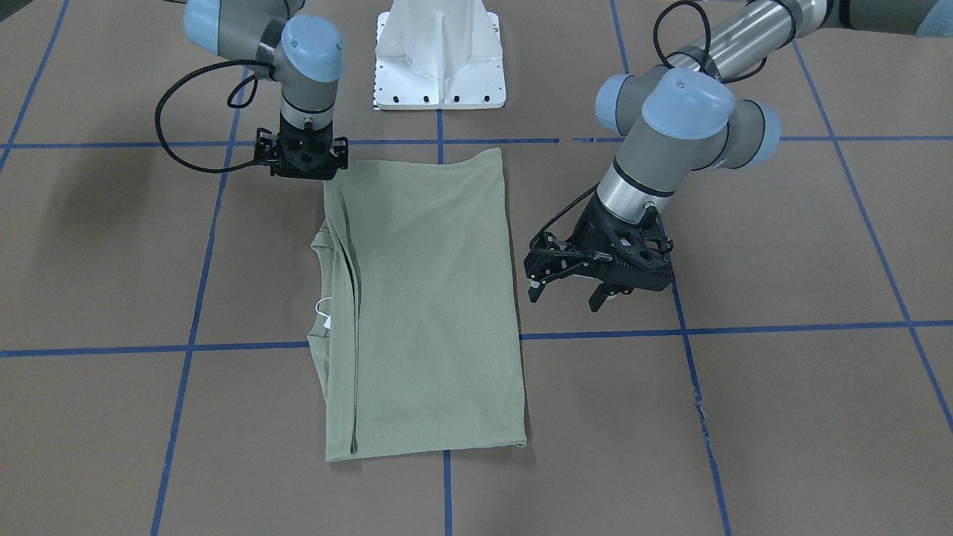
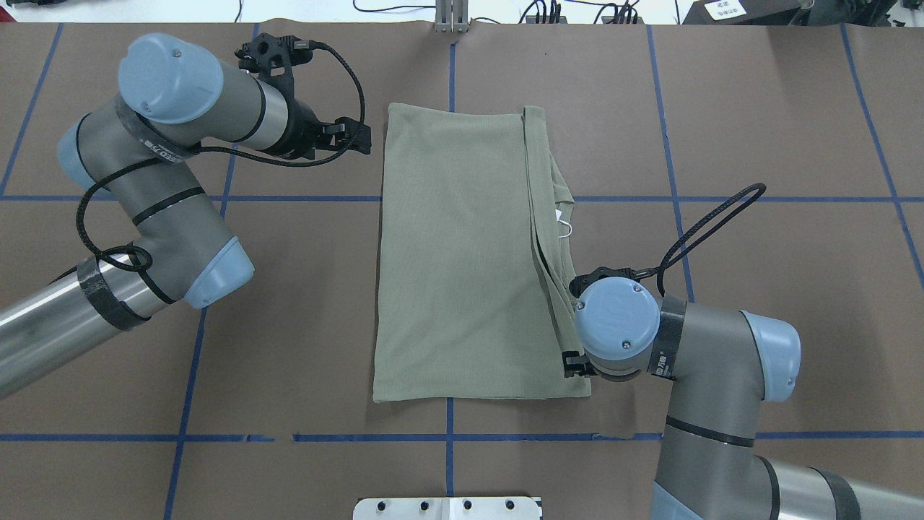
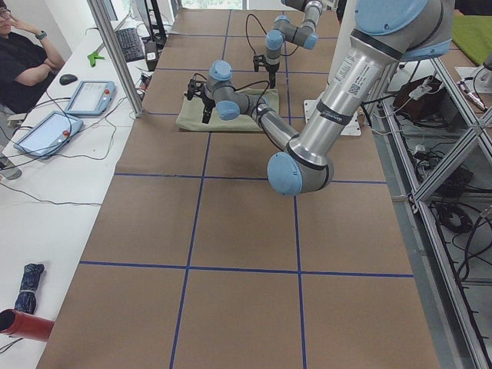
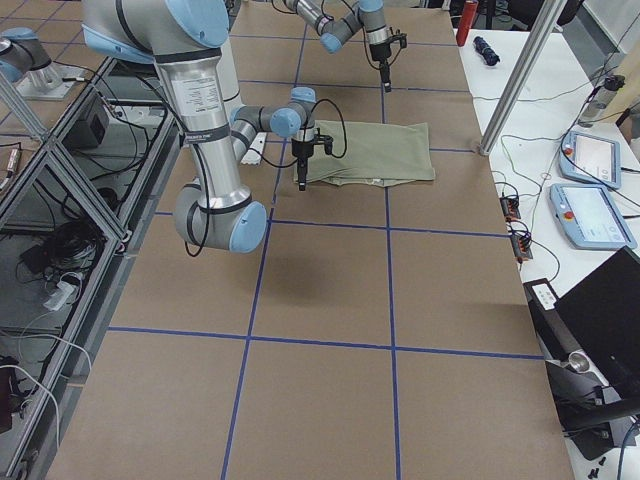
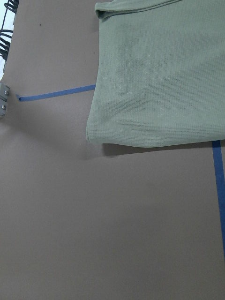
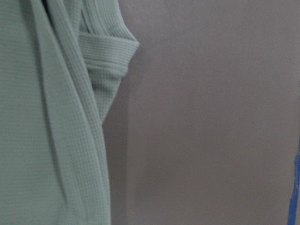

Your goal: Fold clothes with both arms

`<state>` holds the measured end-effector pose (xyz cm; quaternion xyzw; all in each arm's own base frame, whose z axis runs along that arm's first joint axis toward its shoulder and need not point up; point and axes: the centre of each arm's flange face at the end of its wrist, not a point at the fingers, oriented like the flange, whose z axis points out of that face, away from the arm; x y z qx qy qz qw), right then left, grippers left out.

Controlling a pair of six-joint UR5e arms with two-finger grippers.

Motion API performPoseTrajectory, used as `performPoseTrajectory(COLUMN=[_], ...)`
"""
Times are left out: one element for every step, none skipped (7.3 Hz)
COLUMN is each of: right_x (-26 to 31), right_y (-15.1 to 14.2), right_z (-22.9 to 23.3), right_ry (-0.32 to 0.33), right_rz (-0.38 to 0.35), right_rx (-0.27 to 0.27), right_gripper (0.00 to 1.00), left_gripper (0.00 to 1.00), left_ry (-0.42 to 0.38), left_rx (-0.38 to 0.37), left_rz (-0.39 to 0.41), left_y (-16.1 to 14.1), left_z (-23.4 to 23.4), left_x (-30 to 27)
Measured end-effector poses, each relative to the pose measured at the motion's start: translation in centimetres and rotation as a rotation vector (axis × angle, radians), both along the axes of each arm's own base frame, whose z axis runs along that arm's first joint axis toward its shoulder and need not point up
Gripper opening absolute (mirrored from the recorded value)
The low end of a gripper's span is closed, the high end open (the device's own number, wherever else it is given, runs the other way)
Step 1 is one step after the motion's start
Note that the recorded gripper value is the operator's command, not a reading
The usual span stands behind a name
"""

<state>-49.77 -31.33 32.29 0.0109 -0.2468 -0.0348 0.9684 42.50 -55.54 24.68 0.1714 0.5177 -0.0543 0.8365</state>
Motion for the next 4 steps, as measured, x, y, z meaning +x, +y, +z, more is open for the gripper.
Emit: performPoseTrajectory(right_x=[-0.1, -0.6, -1.4, -2.5], right_y=[-1.3, -3.3, -5.9, -8.8], right_z=[-2.0, -3.7, -4.8, -4.9], right_ry=[-0.03, -0.047, -0.05, -0.052], right_rz=[-0.004, -0.014, -0.023, -0.023], right_rx=[0.029, 0.061, 0.089, 0.112], right_gripper=[1.0, 1.0, 1.0, 1.0], left_gripper=[1.0, 1.0, 1.0, 1.0], left_ry=[0.001, 0.002, 0.003, 0.003], left_rx=[-0.001, -0.002, 0.0, 0.001], left_rz=[0.005, 0.008, 0.009, 0.01], left_y=[0.1, 0.1, 0.1, 0.1], left_z=[0.0, 0.0, 0.0, 0.0], left_x=[0.0, 0.0, 0.0, 0.0])
